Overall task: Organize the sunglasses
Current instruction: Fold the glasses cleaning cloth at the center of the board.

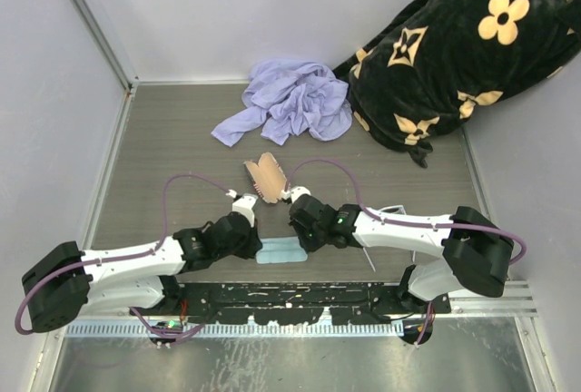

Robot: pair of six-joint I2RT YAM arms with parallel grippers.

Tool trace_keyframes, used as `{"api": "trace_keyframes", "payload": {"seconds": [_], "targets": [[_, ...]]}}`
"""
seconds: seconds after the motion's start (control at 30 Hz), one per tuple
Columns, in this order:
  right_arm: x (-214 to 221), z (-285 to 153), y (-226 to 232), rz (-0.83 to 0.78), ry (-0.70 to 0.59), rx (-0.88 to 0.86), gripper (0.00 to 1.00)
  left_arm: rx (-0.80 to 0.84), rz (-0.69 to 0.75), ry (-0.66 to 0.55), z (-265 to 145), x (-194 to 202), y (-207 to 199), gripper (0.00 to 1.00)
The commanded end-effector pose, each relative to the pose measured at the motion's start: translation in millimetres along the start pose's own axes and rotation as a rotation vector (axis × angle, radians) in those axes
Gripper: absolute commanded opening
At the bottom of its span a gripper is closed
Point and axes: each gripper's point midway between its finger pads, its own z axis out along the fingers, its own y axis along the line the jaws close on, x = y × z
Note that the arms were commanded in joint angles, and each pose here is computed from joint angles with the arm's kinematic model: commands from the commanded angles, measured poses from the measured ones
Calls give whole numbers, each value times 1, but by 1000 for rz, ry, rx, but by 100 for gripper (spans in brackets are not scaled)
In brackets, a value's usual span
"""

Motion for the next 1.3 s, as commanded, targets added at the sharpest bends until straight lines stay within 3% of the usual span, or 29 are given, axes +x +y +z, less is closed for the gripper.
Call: {"api": "trace_keyframes", "payload": {"seconds": [0.0, 0.47, 0.7, 0.83, 1.07, 1.27], "targets": [[-3, -4, 9, 8, -15, -32, 0, 45, -20, -41, -2, -9, -9, 0], [4, 2, 12, -7, 20, -34, 0, 49, -32, -29, -2, -3, -7, 0], [7, 1, 13, -10, 27, -34, 1, 69, -36, -26, -5, -1, -9, 13], [8, 0, 13, -9, 29, -37, 10, 84, -45, -33, -8, -1, -10, 22], [10, -8, 12, -2, 25, -35, 35, 99, -65, -36, -17, 1, -9, 33], [-5, -28, 4, 14, -44, 3, 40, 39, -124, -87, -31, -9, 3, 46]]}}
